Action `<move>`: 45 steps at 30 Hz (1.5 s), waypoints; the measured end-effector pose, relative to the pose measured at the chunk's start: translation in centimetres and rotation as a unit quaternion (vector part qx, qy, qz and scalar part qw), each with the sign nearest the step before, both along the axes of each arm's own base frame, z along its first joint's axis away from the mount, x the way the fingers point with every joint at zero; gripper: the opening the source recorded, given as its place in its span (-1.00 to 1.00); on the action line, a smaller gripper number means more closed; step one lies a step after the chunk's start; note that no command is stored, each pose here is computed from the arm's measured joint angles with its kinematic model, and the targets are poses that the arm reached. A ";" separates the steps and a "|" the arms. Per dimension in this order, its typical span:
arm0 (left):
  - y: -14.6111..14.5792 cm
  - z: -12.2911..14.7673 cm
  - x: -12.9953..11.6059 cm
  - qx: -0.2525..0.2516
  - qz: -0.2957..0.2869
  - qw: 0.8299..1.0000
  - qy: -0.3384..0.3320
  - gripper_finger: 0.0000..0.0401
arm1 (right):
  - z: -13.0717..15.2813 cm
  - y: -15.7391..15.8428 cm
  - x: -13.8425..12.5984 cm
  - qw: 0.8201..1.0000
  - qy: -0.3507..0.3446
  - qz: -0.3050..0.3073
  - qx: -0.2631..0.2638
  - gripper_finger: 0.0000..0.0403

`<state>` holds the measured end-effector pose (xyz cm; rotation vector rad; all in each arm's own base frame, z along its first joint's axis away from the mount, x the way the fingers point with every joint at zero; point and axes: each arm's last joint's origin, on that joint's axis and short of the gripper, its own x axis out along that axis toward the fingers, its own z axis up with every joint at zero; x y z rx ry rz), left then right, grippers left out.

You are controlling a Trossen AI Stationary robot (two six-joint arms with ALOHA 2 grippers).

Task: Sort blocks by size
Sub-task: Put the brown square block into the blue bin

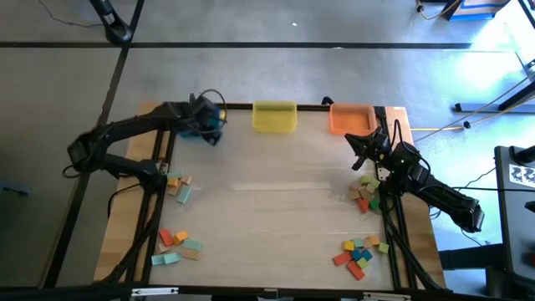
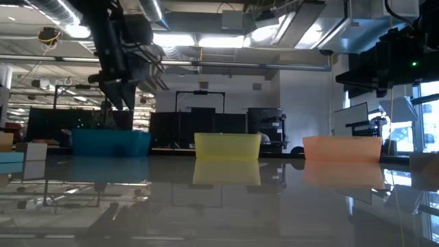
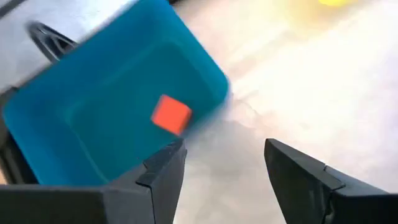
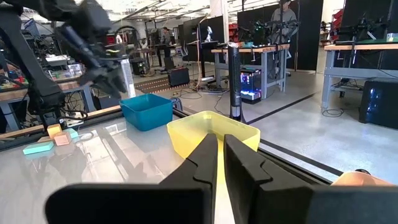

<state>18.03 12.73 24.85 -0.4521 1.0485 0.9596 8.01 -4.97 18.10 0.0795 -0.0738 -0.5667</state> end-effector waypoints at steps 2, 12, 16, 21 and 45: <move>-1.2 0.0 0.2 -0.013 -0.007 1.000 0.004 0.03 | 0.0 0.0 0.0 1.000 0.000 0.000 0.000 -0.85; -6.8 -0.6 0.2 -0.078 0.007 0.995 0.067 0.02 | 0.0 0.0 0.0 1.000 0.000 0.000 0.000 -0.85; -8.3 -0.6 0.3 -0.093 0.025 0.993 0.066 0.02 | 0.0 0.0 0.0 1.000 0.000 0.000 0.000 -0.85; -9.6 -0.8 0.3 -0.102 0.041 0.991 0.071 0.02 | 0.0 0.0 0.0 1.000 0.000 0.000 0.000 -0.85; -11.2 -8.8 -2.7 -0.177 0.094 0.972 0.124 0.02 | 0.0 0.0 0.0 1.000 0.000 0.000 0.000 -0.85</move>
